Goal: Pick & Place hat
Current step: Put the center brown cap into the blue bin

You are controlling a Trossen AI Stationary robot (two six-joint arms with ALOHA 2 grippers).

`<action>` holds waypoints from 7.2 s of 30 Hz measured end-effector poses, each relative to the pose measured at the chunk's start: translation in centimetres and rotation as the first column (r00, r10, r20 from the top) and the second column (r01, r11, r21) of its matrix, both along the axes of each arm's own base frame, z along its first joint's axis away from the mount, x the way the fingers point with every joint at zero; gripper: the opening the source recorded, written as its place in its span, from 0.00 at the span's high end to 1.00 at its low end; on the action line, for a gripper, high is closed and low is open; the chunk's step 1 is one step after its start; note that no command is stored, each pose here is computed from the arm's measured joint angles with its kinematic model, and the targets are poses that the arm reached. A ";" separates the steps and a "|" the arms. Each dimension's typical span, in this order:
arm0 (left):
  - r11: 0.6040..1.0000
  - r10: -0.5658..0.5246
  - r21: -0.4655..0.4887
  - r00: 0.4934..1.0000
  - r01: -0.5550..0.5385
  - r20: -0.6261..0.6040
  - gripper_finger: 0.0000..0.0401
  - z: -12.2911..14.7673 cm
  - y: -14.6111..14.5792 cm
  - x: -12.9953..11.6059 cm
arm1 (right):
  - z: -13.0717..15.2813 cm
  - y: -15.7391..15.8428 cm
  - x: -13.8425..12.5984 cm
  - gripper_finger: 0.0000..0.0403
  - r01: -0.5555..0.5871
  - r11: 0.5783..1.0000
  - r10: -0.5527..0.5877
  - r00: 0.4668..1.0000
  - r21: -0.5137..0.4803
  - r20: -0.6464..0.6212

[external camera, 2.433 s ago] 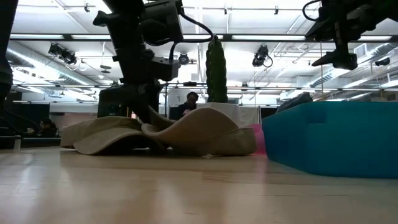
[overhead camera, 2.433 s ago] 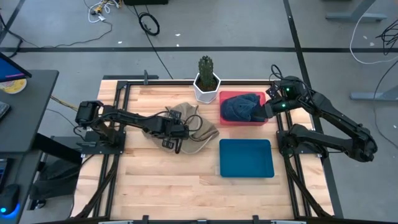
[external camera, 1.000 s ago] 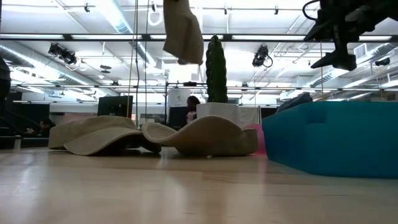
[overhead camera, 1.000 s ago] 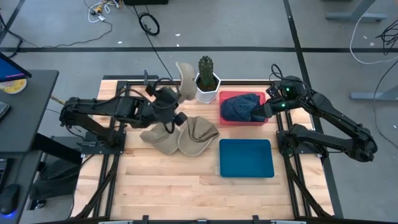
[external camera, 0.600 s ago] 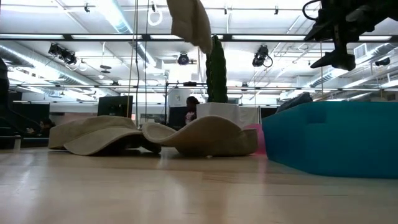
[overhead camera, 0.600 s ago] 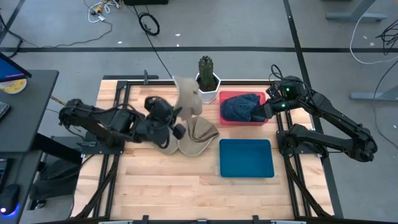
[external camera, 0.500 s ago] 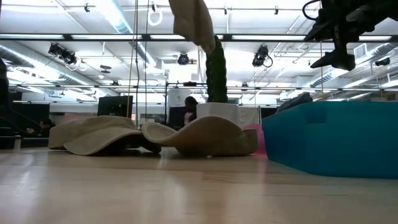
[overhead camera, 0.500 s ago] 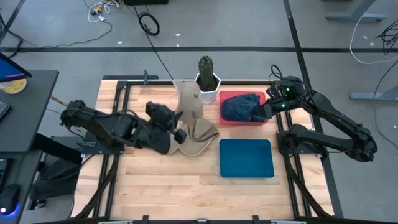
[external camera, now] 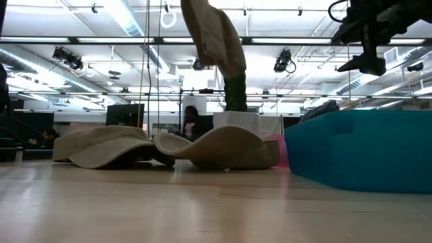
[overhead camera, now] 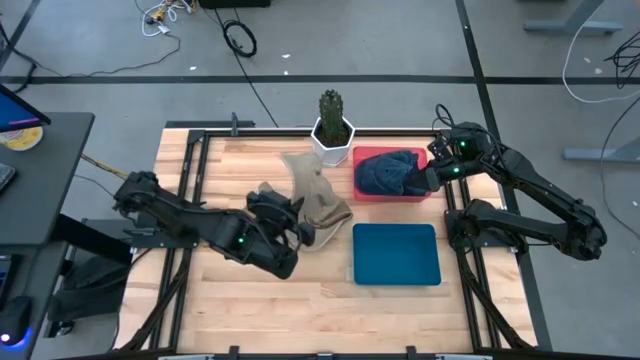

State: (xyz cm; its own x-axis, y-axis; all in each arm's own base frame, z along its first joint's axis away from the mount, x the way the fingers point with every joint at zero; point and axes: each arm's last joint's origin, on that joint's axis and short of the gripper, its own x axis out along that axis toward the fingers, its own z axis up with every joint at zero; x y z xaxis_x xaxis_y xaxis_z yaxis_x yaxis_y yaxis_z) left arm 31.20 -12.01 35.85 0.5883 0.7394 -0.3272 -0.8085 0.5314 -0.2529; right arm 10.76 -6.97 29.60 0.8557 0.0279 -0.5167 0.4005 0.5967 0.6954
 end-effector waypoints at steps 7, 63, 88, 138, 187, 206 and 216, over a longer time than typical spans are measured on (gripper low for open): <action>0.995 0.061 -0.090 0.989 -0.049 0.138 0.97 0.0 -0.2 0.2 | 0.0 0.0 0.0 0.17 -0.007 1.000 0.007 1.000 0.002 0.003; 0.846 -0.368 0.148 0.360 0.513 0.857 0.97 -7.6 6.7 4.1 | 0.5 3.0 -3.5 0.17 0.115 0.964 -0.120 0.993 0.239 0.007; 0.843 -0.452 0.314 0.260 0.437 0.853 0.97 -4.7 8.8 4.4 | 6.6 1.3 2.2 0.17 -0.103 0.981 -0.007 0.828 0.164 0.561; 0.823 -0.565 0.434 0.464 0.366 0.682 0.60 -5.3 8.8 4.9 | 9.7 2.9 4.3 0.96 -0.330 0.944 0.220 0.568 -0.026 0.793; 0.826 -0.555 0.472 0.584 0.306 0.592 0.51 -4.6 8.9 4.3 | 0.6 9.1 -0.4 0.96 -0.222 0.919 0.079 0.914 0.327 0.398; 0.836 -0.534 0.464 0.631 0.293 0.563 0.51 -5.0 10.4 4.6 | -2.8 12.7 0.8 0.96 -0.111 0.926 0.054 0.985 0.361 0.163; 0.836 -0.534 0.462 0.637 0.297 0.556 0.51 -5.1 10.4 4.7 | -4.8 13.8 1.5 0.96 -0.032 0.947 0.043 0.999 0.319 -0.027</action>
